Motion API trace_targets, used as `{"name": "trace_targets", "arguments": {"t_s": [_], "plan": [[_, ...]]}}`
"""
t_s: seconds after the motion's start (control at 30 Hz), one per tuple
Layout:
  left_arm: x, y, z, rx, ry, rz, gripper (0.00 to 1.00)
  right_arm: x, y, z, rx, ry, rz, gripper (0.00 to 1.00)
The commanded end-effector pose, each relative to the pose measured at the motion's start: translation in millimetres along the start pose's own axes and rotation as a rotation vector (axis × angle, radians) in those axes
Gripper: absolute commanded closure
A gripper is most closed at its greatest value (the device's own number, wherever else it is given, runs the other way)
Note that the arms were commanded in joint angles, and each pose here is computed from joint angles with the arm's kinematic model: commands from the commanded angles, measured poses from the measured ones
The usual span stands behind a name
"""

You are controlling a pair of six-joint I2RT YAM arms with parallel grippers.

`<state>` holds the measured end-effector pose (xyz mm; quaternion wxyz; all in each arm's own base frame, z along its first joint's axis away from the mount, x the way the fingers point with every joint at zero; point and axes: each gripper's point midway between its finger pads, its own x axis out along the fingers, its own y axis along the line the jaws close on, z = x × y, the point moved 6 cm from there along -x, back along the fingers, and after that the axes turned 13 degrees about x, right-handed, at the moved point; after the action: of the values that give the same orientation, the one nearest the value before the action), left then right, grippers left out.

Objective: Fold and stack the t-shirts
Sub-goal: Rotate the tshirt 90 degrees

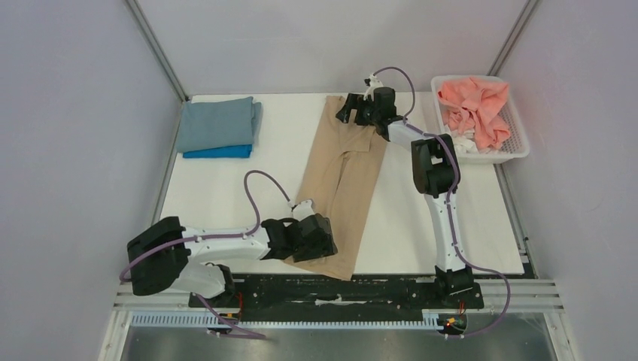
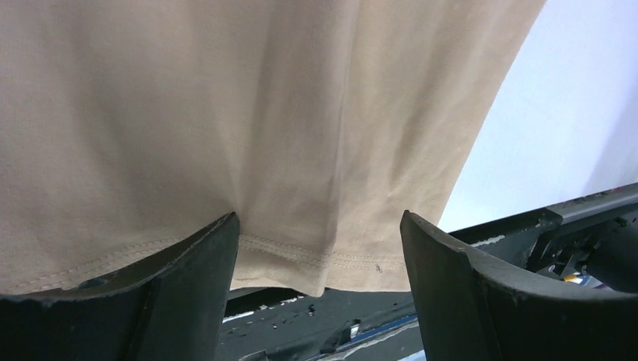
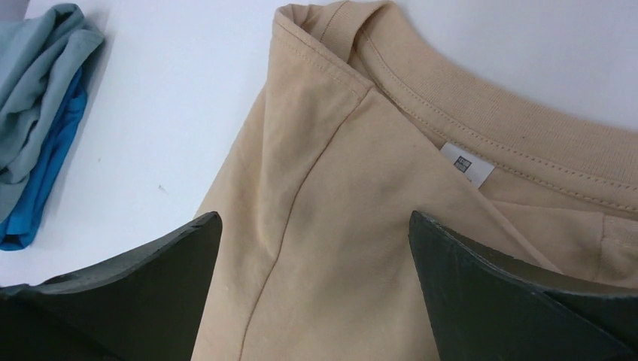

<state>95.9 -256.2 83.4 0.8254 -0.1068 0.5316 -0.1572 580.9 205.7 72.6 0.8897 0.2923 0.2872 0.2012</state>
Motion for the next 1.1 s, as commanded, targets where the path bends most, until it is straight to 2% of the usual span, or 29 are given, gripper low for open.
{"name": "trace_targets", "arguments": {"t_s": [0.0,0.1,0.33,0.43,0.53,0.7,0.83,1.0,1.07], "plan": [[-10,-21,9,0.059,-0.050,-0.028,0.15,-9,8,28,-0.185,-0.022,0.011,0.02],[-24,-22,18,0.094,-0.107,-0.014,0.15,-28,14,49,-0.277,-0.049,0.009,0.02],[-50,15,29,0.077,-0.221,0.105,0.12,-72,14,88,-0.235,-0.133,0.059,0.02],[-56,45,31,0.048,-0.221,0.222,0.12,-89,26,100,-0.293,-0.140,0.058,0.02],[-50,71,31,0.027,-0.170,0.252,0.12,-120,45,104,-0.328,-0.147,0.040,0.02],[-41,89,22,0.039,-0.086,0.204,0.12,-192,57,63,-0.373,-0.151,-0.069,0.02],[-36,92,14,0.075,-0.050,0.175,0.13,-244,54,12,-0.285,-0.110,-0.120,0.02],[-30,97,8,0.084,-0.016,0.198,0.24,-285,54,-53,-0.194,-0.062,-0.098,0.02],[-28,97,6,0.088,-0.005,0.194,0.34,-293,55,-73,-0.195,-0.039,-0.099,0.02]]}}
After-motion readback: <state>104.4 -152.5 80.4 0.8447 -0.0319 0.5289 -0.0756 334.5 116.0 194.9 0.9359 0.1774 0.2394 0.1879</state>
